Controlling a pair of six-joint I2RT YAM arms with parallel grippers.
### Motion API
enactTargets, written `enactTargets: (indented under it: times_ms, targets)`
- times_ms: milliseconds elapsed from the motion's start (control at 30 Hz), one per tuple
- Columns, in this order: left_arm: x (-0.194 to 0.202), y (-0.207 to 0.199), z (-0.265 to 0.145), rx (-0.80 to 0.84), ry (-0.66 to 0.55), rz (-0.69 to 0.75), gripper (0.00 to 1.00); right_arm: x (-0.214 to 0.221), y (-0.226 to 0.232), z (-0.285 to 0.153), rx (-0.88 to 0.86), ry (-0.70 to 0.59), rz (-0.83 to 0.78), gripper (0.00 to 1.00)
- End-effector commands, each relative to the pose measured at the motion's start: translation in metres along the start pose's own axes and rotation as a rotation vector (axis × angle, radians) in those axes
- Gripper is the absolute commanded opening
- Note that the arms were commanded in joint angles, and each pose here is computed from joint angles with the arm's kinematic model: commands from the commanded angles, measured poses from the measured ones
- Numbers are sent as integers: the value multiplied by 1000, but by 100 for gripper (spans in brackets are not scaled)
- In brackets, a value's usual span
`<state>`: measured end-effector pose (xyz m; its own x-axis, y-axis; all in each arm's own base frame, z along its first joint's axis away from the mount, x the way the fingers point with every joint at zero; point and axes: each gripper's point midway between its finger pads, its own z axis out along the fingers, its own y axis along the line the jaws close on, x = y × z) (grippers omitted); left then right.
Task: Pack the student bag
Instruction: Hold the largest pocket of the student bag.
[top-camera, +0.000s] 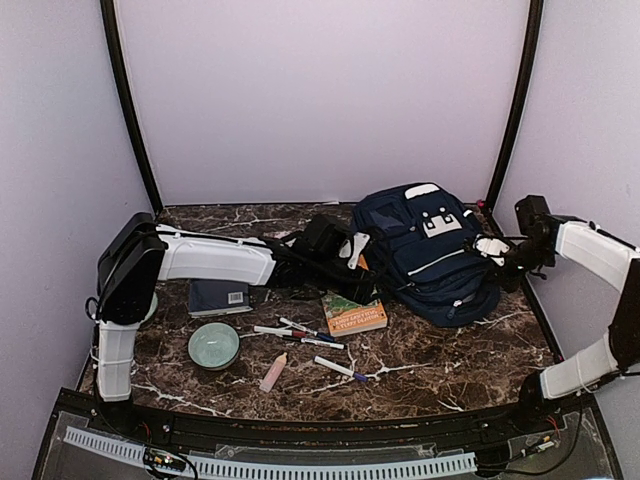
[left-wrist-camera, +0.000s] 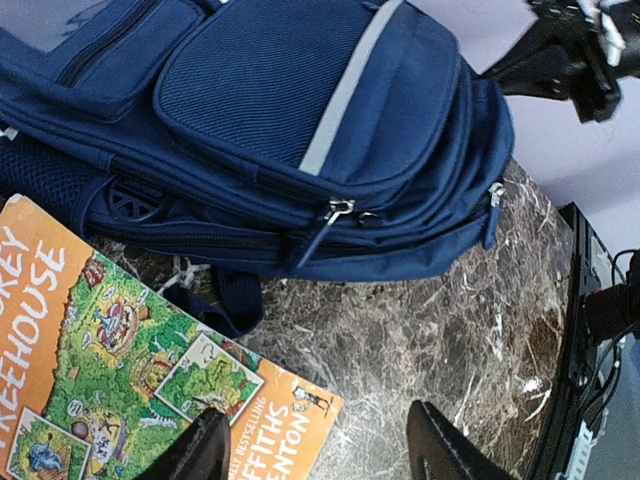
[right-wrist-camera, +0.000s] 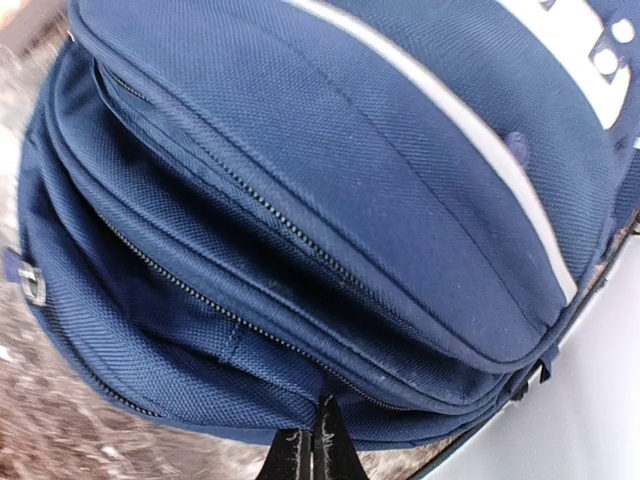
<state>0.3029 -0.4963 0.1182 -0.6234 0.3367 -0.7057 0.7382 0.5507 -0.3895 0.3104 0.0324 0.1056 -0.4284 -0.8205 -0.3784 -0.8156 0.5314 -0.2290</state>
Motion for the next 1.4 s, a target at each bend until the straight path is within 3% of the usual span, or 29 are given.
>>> enactTargets:
  times_ms: [0,333,533,967,1167,1367]
  targets:
    - [-24,14,2,-20,-41,-165,63,-14,21,-26,-42,-93,113,0]
    - [-13,9,32,79,23,-352,63,-24,30,-54,-86,-117,240,0]
    - [-5,9,55,84,3,-301,64,-31,41,-59,-50,-221,259,0]
    - [-58,14,134,128,-106,-296,64,-47,54,-83,-83,-313,258,0]
    - [-84,47,94,37,-134,-278,65,-64,49,-79,-135,-377,298,0]
    - [-69,30,17,-7,-114,-118,64,-77,34,-76,-112,-419,308,0]
